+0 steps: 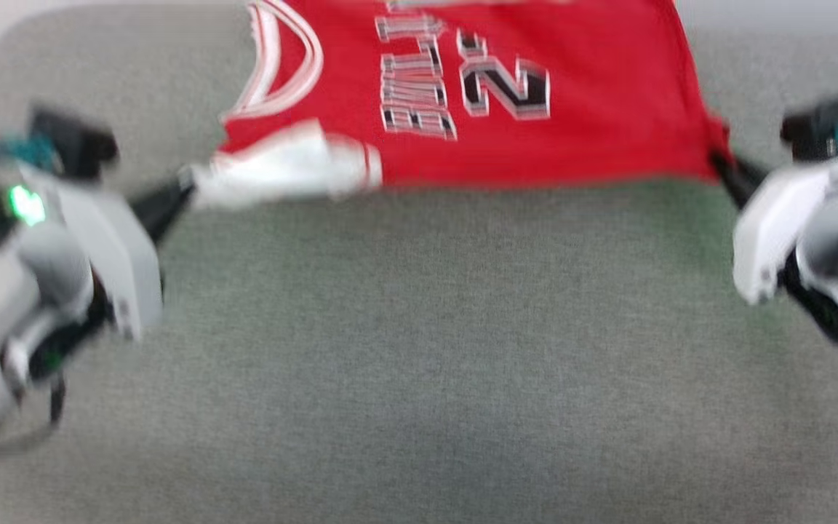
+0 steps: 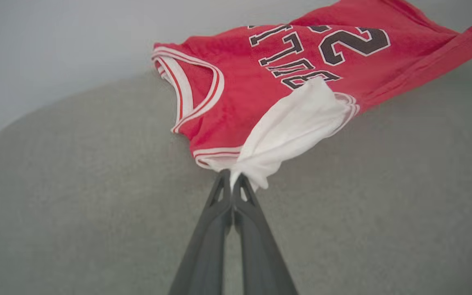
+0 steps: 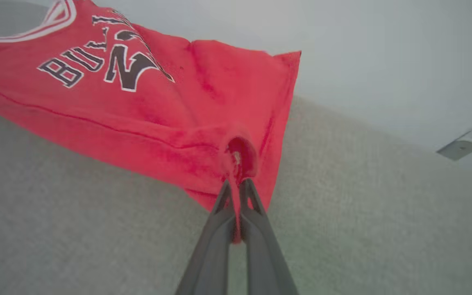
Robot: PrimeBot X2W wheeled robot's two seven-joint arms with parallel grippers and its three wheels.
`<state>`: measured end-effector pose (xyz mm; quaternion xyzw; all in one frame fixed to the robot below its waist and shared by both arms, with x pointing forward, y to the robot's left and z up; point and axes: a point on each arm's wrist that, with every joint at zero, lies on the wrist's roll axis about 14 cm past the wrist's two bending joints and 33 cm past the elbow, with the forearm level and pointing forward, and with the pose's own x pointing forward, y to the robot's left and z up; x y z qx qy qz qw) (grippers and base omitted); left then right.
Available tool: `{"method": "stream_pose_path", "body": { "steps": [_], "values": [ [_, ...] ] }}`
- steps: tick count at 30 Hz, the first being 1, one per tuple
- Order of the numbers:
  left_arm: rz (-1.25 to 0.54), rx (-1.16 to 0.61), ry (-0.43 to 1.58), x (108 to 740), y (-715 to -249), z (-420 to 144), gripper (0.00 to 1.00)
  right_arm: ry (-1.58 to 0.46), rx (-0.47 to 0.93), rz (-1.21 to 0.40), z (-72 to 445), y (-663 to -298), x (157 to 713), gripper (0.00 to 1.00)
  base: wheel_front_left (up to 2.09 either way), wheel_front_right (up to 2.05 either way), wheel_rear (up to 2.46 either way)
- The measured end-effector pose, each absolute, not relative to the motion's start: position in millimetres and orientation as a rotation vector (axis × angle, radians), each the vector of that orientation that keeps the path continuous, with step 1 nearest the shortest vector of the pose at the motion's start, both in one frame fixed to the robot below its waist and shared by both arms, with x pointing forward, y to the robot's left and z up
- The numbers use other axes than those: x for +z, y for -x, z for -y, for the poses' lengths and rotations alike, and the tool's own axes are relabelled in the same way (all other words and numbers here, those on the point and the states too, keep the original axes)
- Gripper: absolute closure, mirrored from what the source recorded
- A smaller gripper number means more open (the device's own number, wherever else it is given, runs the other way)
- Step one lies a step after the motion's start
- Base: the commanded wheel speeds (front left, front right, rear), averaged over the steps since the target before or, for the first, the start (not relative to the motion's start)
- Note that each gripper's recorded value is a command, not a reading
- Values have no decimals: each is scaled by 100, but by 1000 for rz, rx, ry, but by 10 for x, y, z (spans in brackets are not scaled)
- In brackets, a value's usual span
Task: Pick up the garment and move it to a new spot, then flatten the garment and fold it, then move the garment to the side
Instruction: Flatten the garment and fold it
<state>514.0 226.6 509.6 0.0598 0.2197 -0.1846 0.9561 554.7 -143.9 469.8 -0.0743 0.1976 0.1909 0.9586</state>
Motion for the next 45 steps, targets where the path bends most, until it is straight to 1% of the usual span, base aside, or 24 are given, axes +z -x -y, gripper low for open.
{"method": "stream_pose_path", "body": {
  "steps": [6,11,17,22,25,29,32,35,41,45],
  "values": [
    [-581,-343,-54,4822,-4357,-2263,100,113,419,-533,1604,-4846,4465,100,0,0,0],
    [-726,-335,-7,4580,-3728,-2205,100,52,450,-693,1636,-4231,4225,100,0,0,0],
    [-880,-331,72,4372,-3195,-2052,100,1,490,-841,1637,-3668,4080,100,0,0,0],
    [-1049,-317,129,4155,-2749,-1970,100,-18,498,-946,1696,-3318,3971,100,0,0,0],
    [-1102,-302,136,4119,-2635,-1982,100,-31,487,-962,1735,-3243,3969,100,0,0,0],
    [-1132,-309,122,4164,-2574,-1974,100,-36,472,-953,1785,-3236,4020,100,0,0,0],
    [-1101,-339,104,4284,-2664,-1927,100,-35,450,-911,1837,-3320,4122,100,0,0,0],
    [-1007,-350,24,4501,-2935,-1982,100,-24,421,-864,1887,-3420,4219,100,0,0,0],
    [-803,-368,-137,4987,-3565,-2080,100,8,376,-740,1942,-3771,4488,100,0,0,0],
    [-710,-387,-218,5185,-3975,-2109,100,31,354,-689,1949,-3987,4605,100,0,0,0]
  ]
}}
